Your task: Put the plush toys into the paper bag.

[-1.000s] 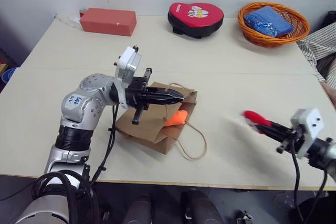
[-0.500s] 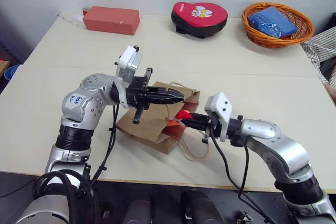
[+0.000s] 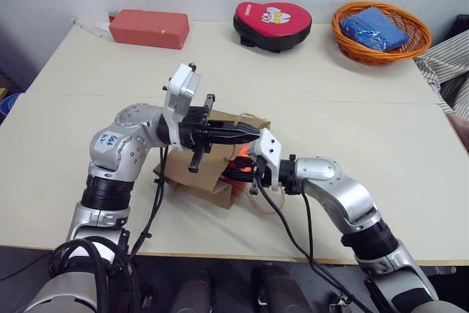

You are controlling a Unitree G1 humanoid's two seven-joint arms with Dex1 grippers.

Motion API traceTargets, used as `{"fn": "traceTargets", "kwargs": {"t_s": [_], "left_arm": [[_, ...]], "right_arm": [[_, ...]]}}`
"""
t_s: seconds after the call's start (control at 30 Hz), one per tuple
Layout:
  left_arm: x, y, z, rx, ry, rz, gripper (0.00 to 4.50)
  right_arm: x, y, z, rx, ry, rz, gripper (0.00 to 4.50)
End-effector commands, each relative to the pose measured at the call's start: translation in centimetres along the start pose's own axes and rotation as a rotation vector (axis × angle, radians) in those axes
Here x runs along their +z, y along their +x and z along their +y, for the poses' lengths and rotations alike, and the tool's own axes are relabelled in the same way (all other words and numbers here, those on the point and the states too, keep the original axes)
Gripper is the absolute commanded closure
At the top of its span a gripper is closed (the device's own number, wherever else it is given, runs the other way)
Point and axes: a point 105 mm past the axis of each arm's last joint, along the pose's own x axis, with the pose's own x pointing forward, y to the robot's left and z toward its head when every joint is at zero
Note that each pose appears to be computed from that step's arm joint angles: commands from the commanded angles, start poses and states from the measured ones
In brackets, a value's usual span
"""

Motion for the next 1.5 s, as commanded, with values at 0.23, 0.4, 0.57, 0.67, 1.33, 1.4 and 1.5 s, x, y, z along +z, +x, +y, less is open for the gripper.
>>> {"fn": "traceTargets", "kwargs": {"t_s": [0.23,0.4,0.57,0.67,1.33,1.4,1.5], "left_arm": [[1.6,-0.2,-0.2,0.003,0.063,-0.023,4.50],[1.5,-0.5,-0.3,0.013,0.063,-0.018,4.50],[1.6,-0.6,-0.5,0.015,0.068,-0.015,4.50],[1.9,-0.5,-0.8,0.008,0.071,-0.018,4.50],[2.8,-1.8,-0.7,0.053,0.080,-0.011,4.50],[2.7,-1.9,-0.7,0.059,0.081,-0.006,4.50],[2.7,-2.1,-0.7,0.067,0.085,-0.004,4.50]], "right_arm": [[2.5,-5.3,-0.5,0.028,0.101,-0.098,0.03],[1.3,-10.1,0.5,0.032,0.210,0.018,0.03],[-0.1,-13.1,-0.2,-0.106,0.429,0.088,0.03],[-2.9,-15.0,-0.2,-0.204,0.615,0.226,0.03],[-5.1,-8.3,1.3,-0.142,1.046,0.207,2.03],[-4.8,-8.8,0.8,-0.164,1.045,0.192,2.67],[-3.7,-10.0,0.1,-0.184,1.027,0.146,3.75]]}}
